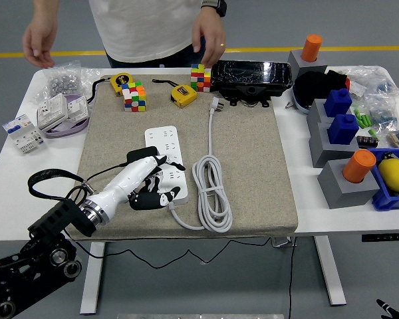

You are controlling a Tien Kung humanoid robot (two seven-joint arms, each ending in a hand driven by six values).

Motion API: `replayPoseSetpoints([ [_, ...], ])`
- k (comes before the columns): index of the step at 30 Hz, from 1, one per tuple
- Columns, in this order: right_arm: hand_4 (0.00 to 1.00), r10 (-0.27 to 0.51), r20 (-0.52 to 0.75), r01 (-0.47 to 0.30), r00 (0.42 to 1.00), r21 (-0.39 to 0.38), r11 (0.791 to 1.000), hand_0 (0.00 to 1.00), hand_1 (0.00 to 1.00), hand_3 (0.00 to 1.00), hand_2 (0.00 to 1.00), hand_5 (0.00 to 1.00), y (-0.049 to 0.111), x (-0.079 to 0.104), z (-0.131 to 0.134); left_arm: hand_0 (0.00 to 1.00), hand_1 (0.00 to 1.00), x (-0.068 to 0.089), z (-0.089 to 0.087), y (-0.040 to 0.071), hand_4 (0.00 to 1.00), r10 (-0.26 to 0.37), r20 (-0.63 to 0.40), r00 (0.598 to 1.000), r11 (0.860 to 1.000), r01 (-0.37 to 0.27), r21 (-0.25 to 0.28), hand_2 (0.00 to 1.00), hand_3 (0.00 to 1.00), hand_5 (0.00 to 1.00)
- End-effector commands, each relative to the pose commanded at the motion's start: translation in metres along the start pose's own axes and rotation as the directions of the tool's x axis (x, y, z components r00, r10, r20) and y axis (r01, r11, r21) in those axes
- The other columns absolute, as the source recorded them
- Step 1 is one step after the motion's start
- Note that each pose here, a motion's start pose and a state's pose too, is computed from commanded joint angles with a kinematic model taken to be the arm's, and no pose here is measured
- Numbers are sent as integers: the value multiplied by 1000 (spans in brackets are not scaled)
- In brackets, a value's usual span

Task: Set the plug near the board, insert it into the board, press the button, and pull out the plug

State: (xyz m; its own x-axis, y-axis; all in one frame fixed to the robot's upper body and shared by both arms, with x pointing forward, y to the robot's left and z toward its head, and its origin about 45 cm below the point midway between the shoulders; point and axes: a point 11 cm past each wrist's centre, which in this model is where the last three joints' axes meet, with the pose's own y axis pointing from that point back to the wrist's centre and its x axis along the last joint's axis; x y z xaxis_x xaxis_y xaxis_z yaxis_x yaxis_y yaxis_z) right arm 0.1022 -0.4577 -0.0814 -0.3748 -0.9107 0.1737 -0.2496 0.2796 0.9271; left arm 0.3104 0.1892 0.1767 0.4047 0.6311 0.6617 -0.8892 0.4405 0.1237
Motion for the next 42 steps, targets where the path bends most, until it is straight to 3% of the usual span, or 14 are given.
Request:
replayPoseSetpoints([
  [2,984,-1,0,1,1000,0,1000,579,673,617,686,522,0,0,0,214,141,4,1,-2,736,32,-39,999,999,-33,-23,260,600,281],
  [3,984,-1,-1,1,1000,0,1000,579,673,617,686,522,0,0,0,239,262,6,2,-3,749,50,-57,997,998,-52,-31,406,588,320],
  [10,984,1,-2,-1,1000,-1,1000,580,673,617,686,522,0,0,0,283,293,16,0,-6,757,99,-94,991,994,-102,-33,444,591,335],
  [19,984,0,-1,0,1000,0,1000,579,673,617,686,522,0,0,-1,287,295,14,-1,-6,767,72,-66,995,997,-73,-11,451,590,361],
  [20,984,0,-1,0,1000,-1,1000,579,673,617,686,522,0,0,-1,287,295,13,-2,-6,767,61,-52,997,998,-61,2,451,590,361],
  [21,984,1,-1,-1,1000,0,1000,579,673,617,686,522,0,0,-1,116,65,12,-3,-6,724,40,-30,999,999,-40,20,162,661,221],
  [25,984,0,-1,0,1000,0,1000,579,673,617,686,522,0,0,-1,116,65,6,-7,-4,724,-49,53,997,993,44,106,162,661,221],
  [26,984,0,-1,0,1000,0,1000,579,673,617,686,522,0,0,-1,116,65,5,-8,-3,724,-82,77,994,988,71,135,162,661,221],
  [27,984,0,-2,0,1000,-1,1000,579,673,618,686,522,0,0,0,92,36,3,-10,-2,645,-106,91,990,983,90,163,138,719,121],
  [30,984,0,-3,0,1000,-3,1000,579,673,618,686,522,0,0,0,92,36,1,-16,2,645,-156,113,981,961,125,245,138,719,121],
  [32,984,0,-4,0,1000,-3,1000,579,673,618,686,522,0,0,0,92,36,0,-17,3,645,-169,116,979,955,134,265,138,719,121],
  [33,984,-1,-3,1,1000,-2,1000,579,673,618,686,522,0,0,0,82,43,-1,-19,3,637,-182,119,976,949,143,280,137,791,112],
  [36,984,-1,-4,1,1000,0,1000,579,673,618,686,522,0,0,-1,82,43,-4,-22,6,637,-220,122,968,932,172,319,137,791,112],
  [42,984,1,-6,-1,1000,3,1000,579,673,617,686,523,0,1,-4,79,41,-7,-25,8,631,-245,123,962,923,193,333,136,802,90],
])
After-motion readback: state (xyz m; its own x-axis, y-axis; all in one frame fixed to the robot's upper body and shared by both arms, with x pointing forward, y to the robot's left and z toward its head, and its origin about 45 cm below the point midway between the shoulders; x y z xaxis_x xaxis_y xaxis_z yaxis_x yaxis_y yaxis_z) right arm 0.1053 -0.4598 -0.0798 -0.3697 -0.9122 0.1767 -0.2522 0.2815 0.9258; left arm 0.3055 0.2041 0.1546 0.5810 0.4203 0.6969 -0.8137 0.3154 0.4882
